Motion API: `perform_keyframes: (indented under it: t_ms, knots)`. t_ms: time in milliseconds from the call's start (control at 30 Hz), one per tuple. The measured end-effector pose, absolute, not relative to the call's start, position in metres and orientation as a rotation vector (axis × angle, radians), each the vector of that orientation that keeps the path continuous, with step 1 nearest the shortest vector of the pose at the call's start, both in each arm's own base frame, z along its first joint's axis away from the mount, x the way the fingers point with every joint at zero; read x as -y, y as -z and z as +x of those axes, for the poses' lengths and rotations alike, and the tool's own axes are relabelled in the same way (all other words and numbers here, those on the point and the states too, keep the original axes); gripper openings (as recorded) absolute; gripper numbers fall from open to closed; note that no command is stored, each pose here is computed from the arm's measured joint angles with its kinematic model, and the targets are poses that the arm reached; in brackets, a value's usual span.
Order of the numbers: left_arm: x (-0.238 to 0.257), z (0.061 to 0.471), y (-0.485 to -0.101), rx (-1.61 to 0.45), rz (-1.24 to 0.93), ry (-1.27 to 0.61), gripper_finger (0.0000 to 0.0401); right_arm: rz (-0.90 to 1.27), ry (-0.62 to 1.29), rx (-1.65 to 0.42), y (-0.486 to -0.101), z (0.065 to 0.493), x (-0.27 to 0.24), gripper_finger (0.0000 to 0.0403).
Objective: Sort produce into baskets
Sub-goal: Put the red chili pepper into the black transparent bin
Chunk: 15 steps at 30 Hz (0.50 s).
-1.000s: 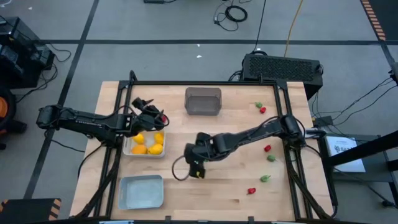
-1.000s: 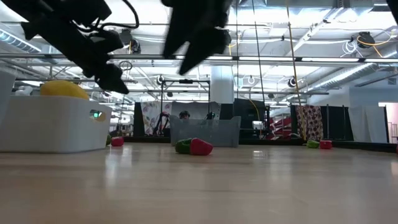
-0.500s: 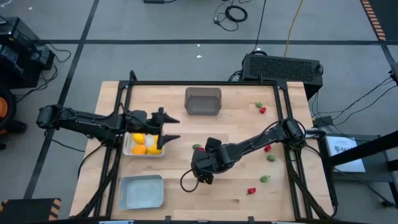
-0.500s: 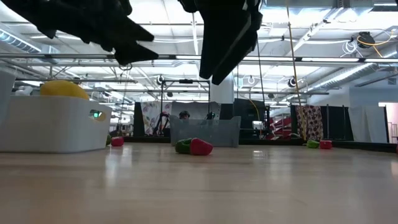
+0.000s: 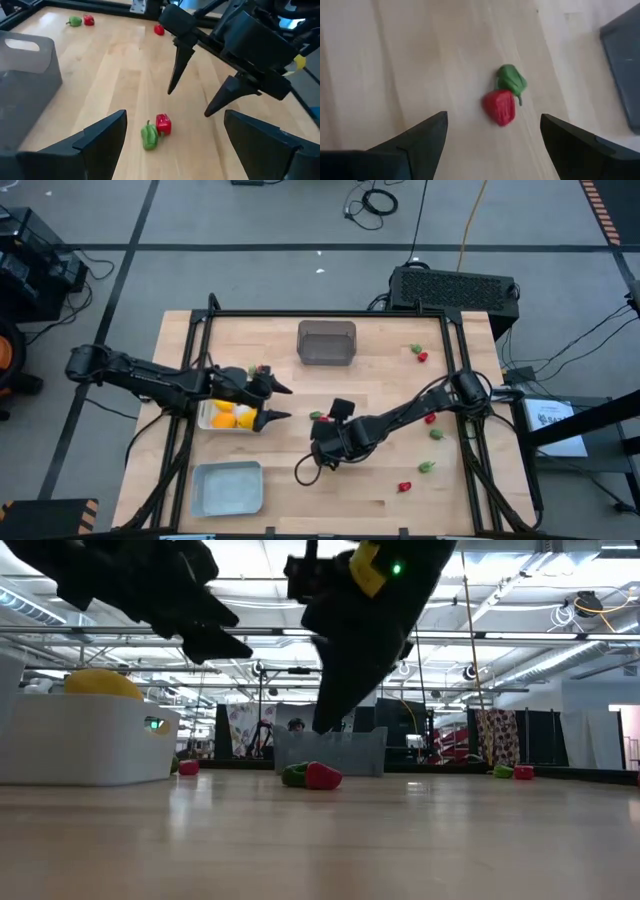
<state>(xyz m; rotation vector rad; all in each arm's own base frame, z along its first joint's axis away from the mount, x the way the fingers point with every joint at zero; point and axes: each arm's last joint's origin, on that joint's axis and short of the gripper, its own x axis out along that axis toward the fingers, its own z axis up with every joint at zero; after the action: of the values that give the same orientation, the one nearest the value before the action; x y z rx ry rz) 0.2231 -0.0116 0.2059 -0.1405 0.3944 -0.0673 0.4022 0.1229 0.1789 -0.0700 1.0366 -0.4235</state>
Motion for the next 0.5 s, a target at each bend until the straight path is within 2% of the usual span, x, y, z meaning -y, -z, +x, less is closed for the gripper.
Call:
perform_keyframes:
  t_ms: [500]
  knots:
    - [0.012, 0.228, -0.205, -0.37, -0.13, 0.133, 0.0341, 0.012, 0.393, -0.995, -0.137, 0.403, -0.089, 0.0309]
